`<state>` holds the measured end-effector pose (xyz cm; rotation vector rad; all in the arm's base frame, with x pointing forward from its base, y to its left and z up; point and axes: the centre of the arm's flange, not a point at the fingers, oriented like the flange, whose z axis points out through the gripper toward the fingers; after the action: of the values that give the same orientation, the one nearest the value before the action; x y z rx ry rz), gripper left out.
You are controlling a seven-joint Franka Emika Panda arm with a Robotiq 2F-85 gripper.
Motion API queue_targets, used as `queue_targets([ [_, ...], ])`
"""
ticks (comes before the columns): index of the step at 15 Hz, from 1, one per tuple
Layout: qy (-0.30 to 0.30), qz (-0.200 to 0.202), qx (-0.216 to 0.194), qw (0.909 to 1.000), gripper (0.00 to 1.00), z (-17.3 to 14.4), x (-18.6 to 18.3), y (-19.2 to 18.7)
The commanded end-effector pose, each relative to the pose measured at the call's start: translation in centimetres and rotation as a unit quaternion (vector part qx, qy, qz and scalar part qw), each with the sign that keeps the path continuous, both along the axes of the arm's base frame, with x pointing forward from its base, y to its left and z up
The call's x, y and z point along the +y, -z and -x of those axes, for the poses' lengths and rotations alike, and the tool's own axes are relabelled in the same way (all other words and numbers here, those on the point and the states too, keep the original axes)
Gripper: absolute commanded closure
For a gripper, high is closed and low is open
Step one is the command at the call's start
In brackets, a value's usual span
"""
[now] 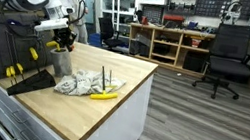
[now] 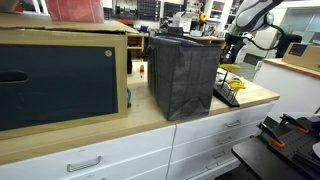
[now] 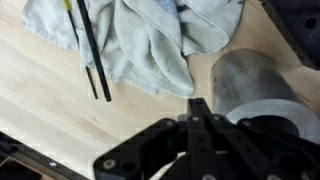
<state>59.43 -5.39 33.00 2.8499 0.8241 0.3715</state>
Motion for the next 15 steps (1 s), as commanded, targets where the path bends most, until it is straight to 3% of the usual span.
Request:
queue_targets([
  [1, 0.037, -0.021, 0.008, 0.9991, 1.0, 0.8, 0.5, -4.5],
  [7, 0.058, -0.059, 0.029, 0.9961, 1.0, 1.9, 2.5, -7.9],
  [15, 0.096, -0.097, 0.041, 0.9897, 1.0, 1.2, 6.1, -9.6],
])
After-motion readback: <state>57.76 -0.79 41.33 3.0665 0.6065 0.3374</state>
